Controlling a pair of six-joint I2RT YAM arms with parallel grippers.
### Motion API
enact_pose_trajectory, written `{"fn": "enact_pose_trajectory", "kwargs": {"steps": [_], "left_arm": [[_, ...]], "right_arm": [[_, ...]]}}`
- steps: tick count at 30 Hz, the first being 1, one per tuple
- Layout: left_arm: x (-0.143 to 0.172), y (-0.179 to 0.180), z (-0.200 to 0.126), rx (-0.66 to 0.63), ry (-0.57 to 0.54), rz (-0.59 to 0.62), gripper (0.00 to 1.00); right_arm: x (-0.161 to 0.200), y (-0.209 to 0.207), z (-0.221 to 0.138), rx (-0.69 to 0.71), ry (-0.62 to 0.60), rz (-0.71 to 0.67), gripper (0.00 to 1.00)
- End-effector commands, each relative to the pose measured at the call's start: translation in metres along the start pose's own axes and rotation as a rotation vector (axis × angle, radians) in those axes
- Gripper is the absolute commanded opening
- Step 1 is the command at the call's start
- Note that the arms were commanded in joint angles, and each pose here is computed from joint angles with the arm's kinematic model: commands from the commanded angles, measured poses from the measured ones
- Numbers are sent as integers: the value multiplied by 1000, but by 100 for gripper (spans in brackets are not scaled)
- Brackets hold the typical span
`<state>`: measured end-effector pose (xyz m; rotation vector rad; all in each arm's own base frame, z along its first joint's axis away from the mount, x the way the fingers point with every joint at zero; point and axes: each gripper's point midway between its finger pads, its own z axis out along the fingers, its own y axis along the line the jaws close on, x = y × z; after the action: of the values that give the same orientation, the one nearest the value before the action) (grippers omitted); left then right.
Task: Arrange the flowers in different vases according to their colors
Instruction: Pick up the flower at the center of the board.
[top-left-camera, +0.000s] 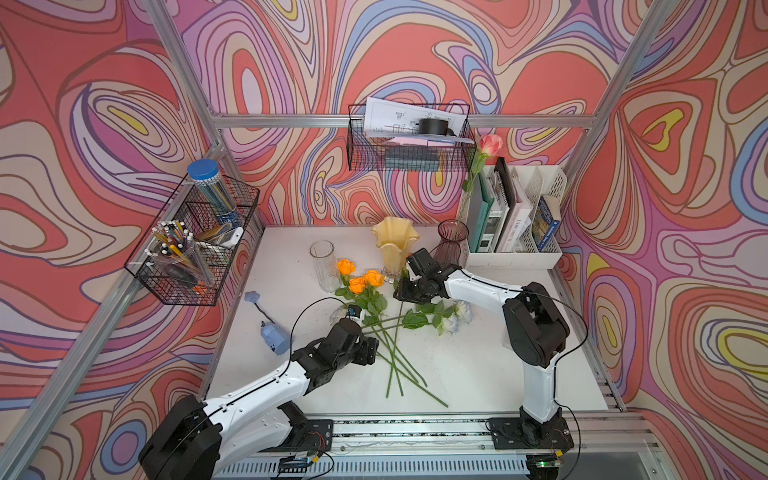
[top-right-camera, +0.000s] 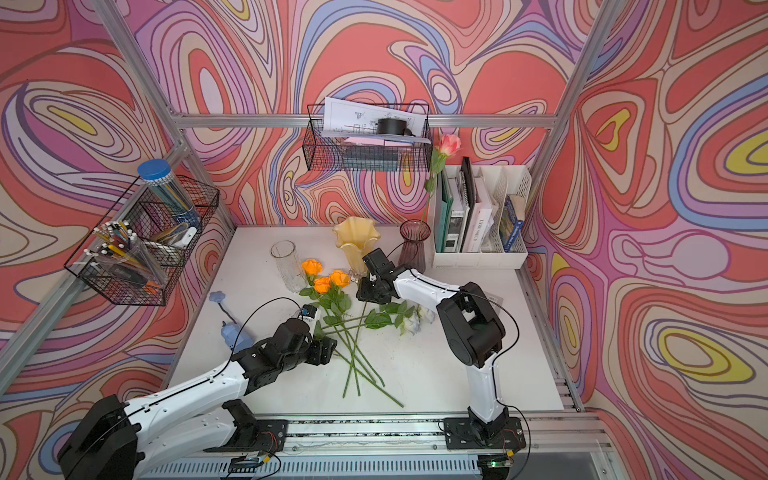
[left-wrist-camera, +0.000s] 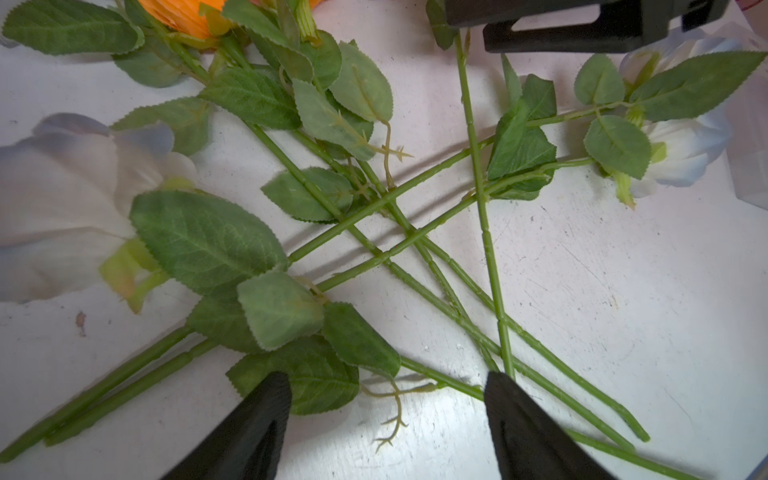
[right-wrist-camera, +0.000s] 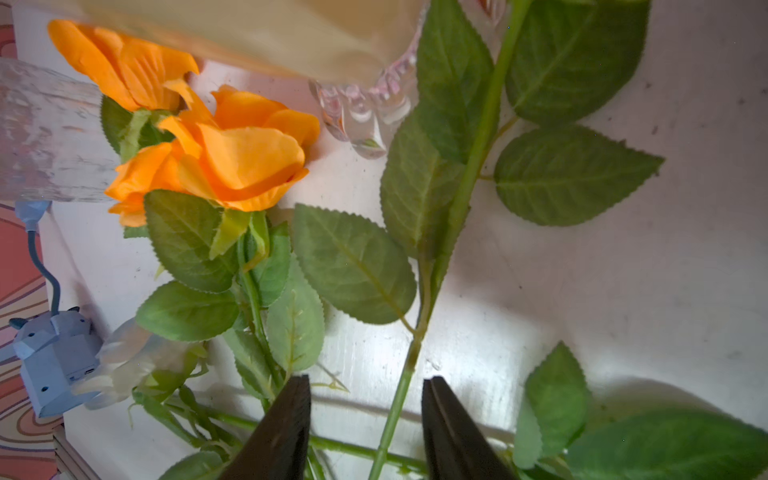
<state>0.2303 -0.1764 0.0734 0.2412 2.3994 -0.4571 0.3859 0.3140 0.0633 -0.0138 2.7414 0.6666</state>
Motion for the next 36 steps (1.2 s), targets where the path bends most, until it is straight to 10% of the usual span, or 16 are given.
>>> {"fn": "enact_pose_trajectory", "kwargs": {"steps": [1, 8, 18, 36], "left_arm": [[7, 6, -2, -12, 21, -4, 79], [10, 8, -3, -21, 23, -4, 79], [12, 12, -5, -29, 16, -5, 79], [10, 12, -8, -27, 5, 0, 79]], "right_arm": [[3, 3, 5, -6, 8, 10, 45], [6, 0, 25, -8, 25, 17, 43], [5, -2, 35, 7, 36, 30, 0], [-25, 40, -96, -98, -182, 49, 0]]}}
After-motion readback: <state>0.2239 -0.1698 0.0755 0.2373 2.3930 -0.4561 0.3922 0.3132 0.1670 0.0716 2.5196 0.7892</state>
